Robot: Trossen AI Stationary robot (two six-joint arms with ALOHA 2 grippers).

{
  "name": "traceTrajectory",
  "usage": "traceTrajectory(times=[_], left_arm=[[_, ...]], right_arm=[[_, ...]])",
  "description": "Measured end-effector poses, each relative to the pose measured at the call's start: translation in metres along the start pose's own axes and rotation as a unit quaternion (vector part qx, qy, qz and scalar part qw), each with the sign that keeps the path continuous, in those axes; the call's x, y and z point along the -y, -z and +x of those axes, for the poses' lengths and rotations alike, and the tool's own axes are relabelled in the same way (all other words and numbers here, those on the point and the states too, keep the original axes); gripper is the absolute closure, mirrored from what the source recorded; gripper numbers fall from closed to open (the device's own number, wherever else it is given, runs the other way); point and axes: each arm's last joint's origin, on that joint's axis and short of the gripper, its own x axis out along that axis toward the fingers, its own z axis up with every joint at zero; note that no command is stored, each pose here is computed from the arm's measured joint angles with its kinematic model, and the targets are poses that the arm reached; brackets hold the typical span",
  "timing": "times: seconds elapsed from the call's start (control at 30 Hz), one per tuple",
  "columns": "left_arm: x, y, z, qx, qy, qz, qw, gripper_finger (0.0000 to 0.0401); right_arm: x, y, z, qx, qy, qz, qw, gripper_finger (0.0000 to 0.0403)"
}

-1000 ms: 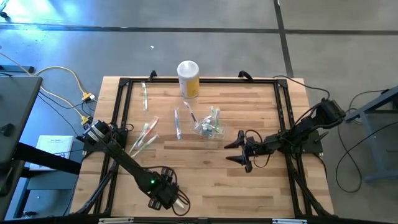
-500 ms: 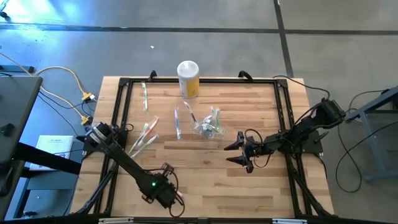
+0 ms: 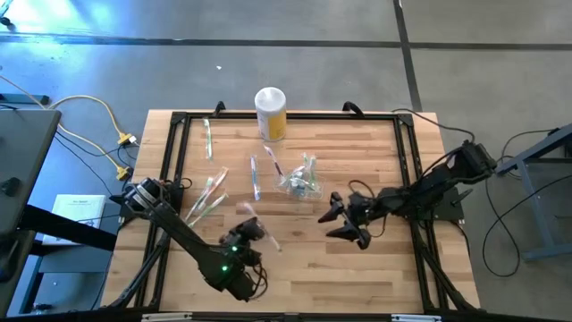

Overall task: Pick & Place toothbrushing station
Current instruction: Put the purple toothbrush into the left section of the transparent organizer

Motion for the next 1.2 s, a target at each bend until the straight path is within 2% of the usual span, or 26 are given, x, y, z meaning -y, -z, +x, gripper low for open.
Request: traceTrajectory(times=[0.13, 0.3, 0.4, 0.5, 0.77, 1.03, 1.2], left_arm=[[-0.008, -0.014, 0.006, 0.001, -0.103, 0.066, 0.993, 0.04], [-0.02, -0.027, 0.017, -0.023, -0.166, 0.084, 0.982, 0.04], [-0.026, -0.031, 0.022, -0.033, -0.176, 0.088, 0.98, 0.04], [-0.029, -0.032, 0.024, -0.043, -0.183, 0.105, 0.977, 0.0401], [-0.038, -0.039, 0.032, -0.046, -0.174, 0.115, 0.977, 0.0401], [-0.052, -0.043, 0.048, -0.041, -0.16, 0.082, 0.983, 0.0401], [-0.057, -0.044, 0.054, -0.028, -0.146, 0.083, 0.985, 0.0401]], right_arm=[[0.002, -0.001, 0.024, -0.062, 0.006, 0.019, 0.998, 0.0183], [0.005, -0.002, 0.044, -0.11, 0.076, 0.011, 0.991, 0.0183], [0.008, -0.001, 0.048, -0.126, 0.122, 0.003, 0.985, 0.0183], [0.009, -0.002, 0.048, -0.121, 0.141, -0.006, 0.983, 0.0183], [0.01, -0.001, 0.048, -0.124, 0.147, -0.002, 0.981, 0.0183], [0.011, 0.0, 0.047, -0.129, 0.155, -0.003, 0.979, 0.0183], [0.013, -0.001, 0.047, -0.126, 0.165, -0.013, 0.978, 0.0183]])
